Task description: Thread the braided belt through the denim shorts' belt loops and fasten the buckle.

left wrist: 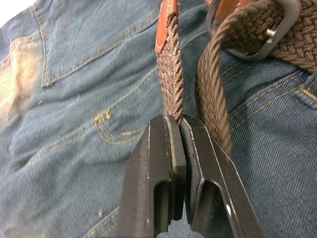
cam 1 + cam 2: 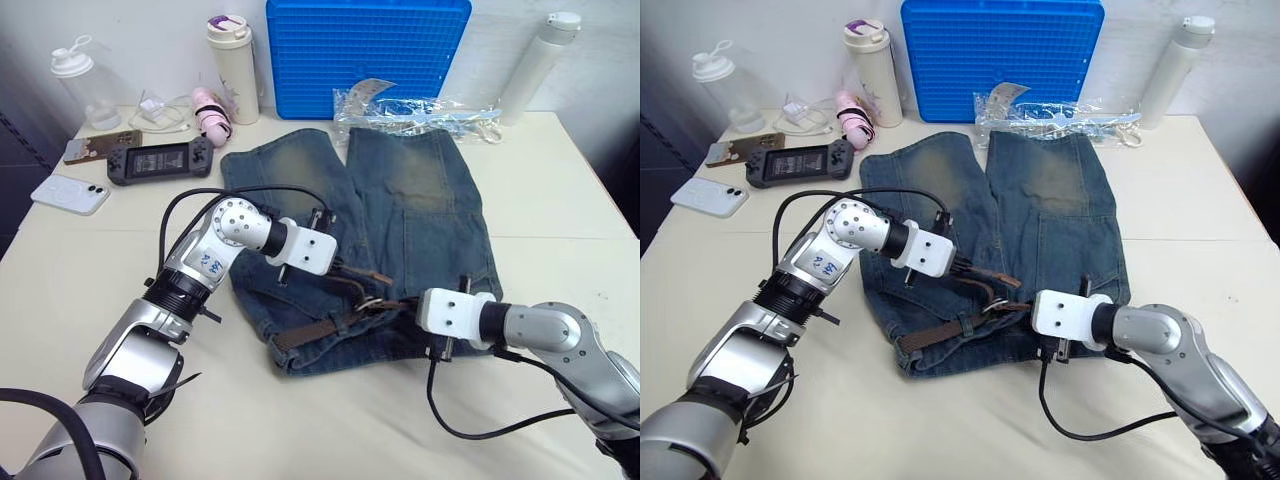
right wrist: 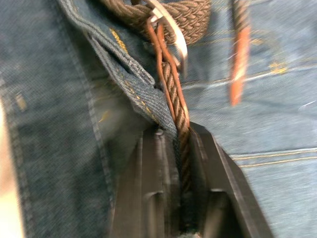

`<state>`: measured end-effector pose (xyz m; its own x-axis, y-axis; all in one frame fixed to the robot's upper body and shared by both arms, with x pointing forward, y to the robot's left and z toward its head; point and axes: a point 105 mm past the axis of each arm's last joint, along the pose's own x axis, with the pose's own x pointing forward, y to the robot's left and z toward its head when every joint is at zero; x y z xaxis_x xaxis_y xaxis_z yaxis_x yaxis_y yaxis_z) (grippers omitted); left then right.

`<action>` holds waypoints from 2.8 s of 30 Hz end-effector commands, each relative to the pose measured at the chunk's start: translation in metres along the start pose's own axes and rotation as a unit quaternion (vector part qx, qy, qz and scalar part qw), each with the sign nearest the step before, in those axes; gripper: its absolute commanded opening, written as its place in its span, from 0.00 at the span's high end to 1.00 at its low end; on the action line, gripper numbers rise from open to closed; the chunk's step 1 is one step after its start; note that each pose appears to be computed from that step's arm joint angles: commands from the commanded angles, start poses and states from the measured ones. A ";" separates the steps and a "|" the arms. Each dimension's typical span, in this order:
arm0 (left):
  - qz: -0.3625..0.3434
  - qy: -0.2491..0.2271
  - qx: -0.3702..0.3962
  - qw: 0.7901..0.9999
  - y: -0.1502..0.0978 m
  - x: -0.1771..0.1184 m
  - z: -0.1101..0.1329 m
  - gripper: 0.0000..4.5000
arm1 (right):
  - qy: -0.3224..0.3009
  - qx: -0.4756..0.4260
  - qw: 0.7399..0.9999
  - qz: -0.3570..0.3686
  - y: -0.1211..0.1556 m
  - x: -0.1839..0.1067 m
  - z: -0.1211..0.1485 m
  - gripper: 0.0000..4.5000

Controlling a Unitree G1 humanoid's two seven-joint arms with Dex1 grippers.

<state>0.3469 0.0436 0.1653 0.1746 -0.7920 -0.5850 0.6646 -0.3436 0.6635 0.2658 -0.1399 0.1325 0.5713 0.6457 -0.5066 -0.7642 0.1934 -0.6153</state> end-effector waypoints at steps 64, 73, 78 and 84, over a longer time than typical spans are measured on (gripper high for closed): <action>-0.060 0.013 -0.041 0.997 -0.011 -0.024 -0.002 1.00 | 0.011 -0.104 0.983 -0.151 -0.037 0.005 -0.008 0.98; -0.053 0.014 -0.038 0.998 -0.006 -0.018 -0.001 1.00 | -0.022 -0.142 0.976 -0.161 -0.039 0.006 0.015 0.98; -0.056 0.022 -0.037 0.997 -0.006 -0.023 -0.004 1.00 | -0.020 -0.156 0.972 -0.176 -0.045 0.003 0.017 0.98; -0.057 0.032 -0.037 0.997 0.001 -0.032 -0.006 1.00 | -0.024 -0.173 0.968 -0.178 -0.046 0.004 0.020 0.98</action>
<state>0.3430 0.0703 0.1659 0.1172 -0.7093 -0.6951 0.7577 -0.3885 0.5243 0.2990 -0.1395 0.1501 0.7564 0.5894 -0.2836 -0.4552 0.1630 -0.8754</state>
